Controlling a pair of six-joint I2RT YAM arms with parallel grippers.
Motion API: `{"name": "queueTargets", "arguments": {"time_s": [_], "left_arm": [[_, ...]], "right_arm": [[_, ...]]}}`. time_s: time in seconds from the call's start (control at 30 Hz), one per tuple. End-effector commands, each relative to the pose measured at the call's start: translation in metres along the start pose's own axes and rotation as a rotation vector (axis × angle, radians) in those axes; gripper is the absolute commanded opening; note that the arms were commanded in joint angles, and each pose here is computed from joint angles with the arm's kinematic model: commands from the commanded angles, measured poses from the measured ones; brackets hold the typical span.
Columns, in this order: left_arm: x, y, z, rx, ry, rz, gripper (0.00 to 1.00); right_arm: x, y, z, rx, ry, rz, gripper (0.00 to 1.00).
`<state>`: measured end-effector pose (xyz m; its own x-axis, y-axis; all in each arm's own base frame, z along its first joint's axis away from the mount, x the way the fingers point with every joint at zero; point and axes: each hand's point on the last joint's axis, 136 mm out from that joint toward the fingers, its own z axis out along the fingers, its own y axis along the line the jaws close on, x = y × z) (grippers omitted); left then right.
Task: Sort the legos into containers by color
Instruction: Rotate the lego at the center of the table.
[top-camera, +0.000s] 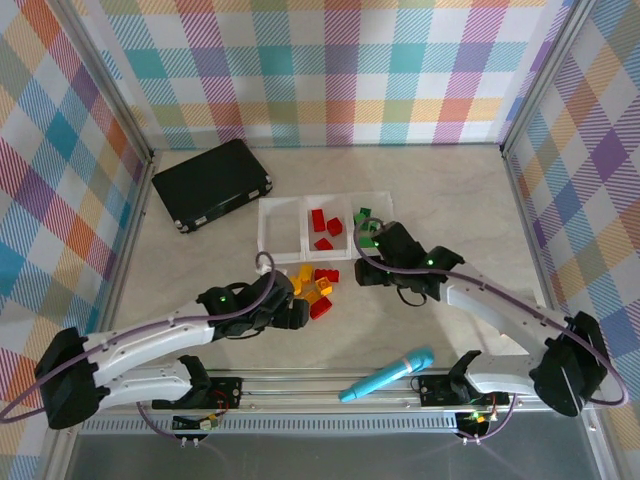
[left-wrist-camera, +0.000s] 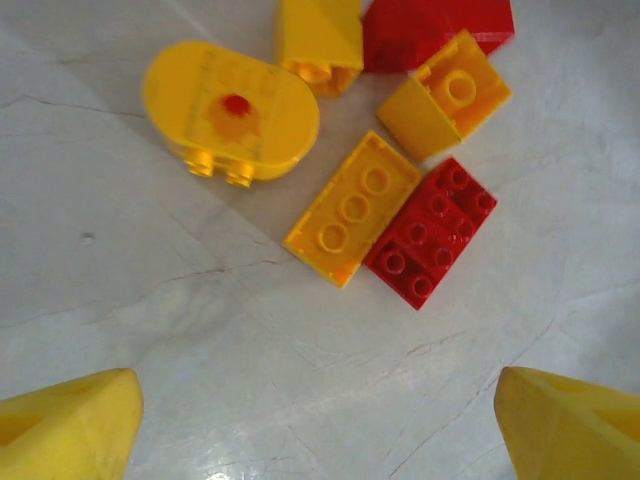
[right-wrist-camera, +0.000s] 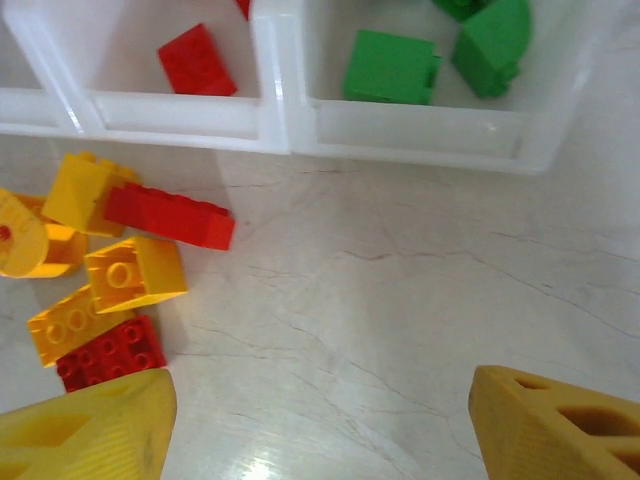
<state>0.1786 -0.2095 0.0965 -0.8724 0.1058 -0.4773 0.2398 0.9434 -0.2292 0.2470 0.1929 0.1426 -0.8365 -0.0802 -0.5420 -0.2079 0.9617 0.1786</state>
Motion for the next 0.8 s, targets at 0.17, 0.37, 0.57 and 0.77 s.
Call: {"name": "queueTargets", "arguments": {"time_s": [0.17,0.37,0.57,0.77], "left_arm": [[0.009,-0.052,0.026,0.089,0.143,0.209,0.86],[0.019,-0.062,0.052,0.028,0.217,0.263,0.81],[0.026,-0.063,0.067,0.007,0.263,0.260,0.80],[0.033,-0.062,0.077,-0.003,0.291,0.240,0.80]], "right_arm": [[-0.003,-0.029,-0.019,0.054,-0.124,0.084,0.81],[0.005,-0.037,-0.022,0.072,-0.110,0.090,0.81],[0.006,-0.041,-0.024,0.076,-0.115,0.089,0.81],[0.007,-0.042,-0.022,0.077,-0.113,0.092,0.81]]}}
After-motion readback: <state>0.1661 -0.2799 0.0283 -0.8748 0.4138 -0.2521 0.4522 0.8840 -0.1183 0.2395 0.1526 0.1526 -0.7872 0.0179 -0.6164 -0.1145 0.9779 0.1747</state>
